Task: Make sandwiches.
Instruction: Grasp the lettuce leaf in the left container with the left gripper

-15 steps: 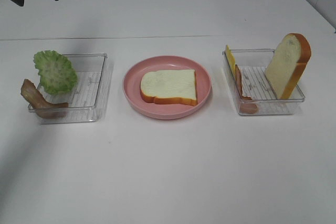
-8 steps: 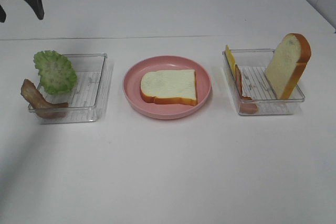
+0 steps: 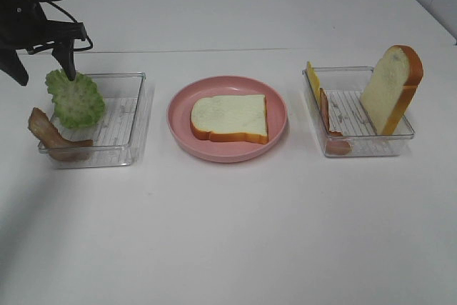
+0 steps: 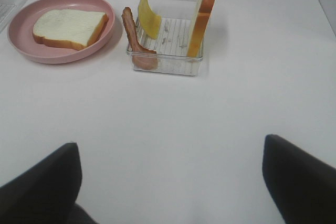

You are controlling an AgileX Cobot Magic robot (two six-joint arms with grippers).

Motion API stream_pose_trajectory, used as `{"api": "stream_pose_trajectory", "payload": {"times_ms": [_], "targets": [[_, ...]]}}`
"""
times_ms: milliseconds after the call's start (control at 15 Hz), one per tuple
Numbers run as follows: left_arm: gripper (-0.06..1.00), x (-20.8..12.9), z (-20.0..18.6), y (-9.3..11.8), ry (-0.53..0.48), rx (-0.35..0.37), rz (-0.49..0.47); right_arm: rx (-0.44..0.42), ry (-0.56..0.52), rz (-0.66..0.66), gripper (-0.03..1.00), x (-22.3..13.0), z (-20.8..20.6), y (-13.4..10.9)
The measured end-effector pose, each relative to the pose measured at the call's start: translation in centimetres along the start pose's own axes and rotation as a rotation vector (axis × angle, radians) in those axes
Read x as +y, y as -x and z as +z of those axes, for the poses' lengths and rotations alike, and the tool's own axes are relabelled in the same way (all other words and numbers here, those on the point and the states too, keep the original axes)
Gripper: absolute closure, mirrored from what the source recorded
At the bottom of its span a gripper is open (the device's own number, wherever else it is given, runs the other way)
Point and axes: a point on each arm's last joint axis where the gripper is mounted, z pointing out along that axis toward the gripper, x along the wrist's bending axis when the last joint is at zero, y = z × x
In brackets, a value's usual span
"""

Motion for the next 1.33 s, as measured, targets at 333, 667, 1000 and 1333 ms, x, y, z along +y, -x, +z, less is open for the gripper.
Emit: {"api": "stream_pose_trajectory", "payload": {"times_ms": [333,667,1000,1333], "targets": [[0.31,0.4,1.9,0.0,0.013,-0.008,-0.006,0.0,0.0,0.0,0.09,0.0,0.0,0.0],[0.38,0.6,2.4,0.0,0.017,-0.01,-0.007,0.0,0.0,0.0,0.09,0.0,0.0,0.0],[0.49,0.8,2.3,0.1,0.036,-0.014,-0.007,0.0,0.0,0.0,0.09,0.0,0.0,0.0],[0.67,0.7,2.8,0.1,0.026,-0.016,-0.01,0.0,0.0,0.0,0.09,0.0,0.0,0.0]]}}
